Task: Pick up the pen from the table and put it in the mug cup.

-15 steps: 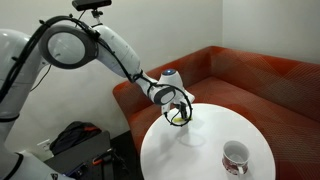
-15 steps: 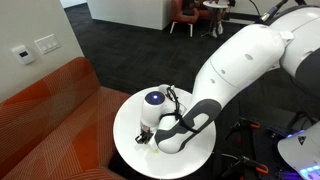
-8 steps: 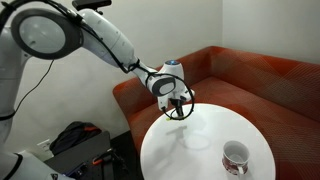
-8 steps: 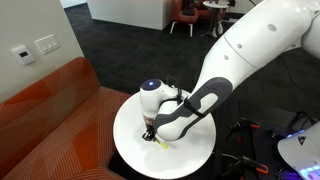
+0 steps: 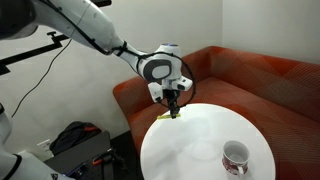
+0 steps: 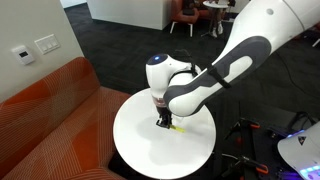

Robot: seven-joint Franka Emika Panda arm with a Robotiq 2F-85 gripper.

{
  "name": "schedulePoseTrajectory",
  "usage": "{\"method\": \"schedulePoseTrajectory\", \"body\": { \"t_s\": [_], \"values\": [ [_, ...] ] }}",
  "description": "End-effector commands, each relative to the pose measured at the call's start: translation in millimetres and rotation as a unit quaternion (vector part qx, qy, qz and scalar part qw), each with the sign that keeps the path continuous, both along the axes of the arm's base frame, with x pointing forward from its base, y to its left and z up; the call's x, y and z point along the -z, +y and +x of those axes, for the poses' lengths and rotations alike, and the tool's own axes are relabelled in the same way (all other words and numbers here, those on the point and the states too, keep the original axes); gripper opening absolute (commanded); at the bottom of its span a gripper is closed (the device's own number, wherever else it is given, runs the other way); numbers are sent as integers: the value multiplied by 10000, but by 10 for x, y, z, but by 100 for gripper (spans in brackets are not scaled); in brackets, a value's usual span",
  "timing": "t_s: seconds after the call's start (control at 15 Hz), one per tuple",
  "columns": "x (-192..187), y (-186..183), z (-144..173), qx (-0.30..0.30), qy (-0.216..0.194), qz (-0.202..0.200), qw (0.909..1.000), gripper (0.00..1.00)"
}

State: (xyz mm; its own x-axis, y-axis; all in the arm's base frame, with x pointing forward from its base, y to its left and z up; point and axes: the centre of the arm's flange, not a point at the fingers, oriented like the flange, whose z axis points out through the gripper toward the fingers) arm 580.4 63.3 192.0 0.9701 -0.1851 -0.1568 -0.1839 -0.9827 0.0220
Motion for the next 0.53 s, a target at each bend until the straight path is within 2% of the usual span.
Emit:
{"method": "schedulePoseTrajectory", "body": {
  "t_s": [0.0, 0.27, 0.47],
  "values": [
    [-406, -238, -268, -49, 37, -299, 9995, 5],
    [-557, -474, -294, 293, -256, -746, 9965, 5],
    [-569, -572, -246, 812, -565, -1194, 9879, 5]
  ]
}}
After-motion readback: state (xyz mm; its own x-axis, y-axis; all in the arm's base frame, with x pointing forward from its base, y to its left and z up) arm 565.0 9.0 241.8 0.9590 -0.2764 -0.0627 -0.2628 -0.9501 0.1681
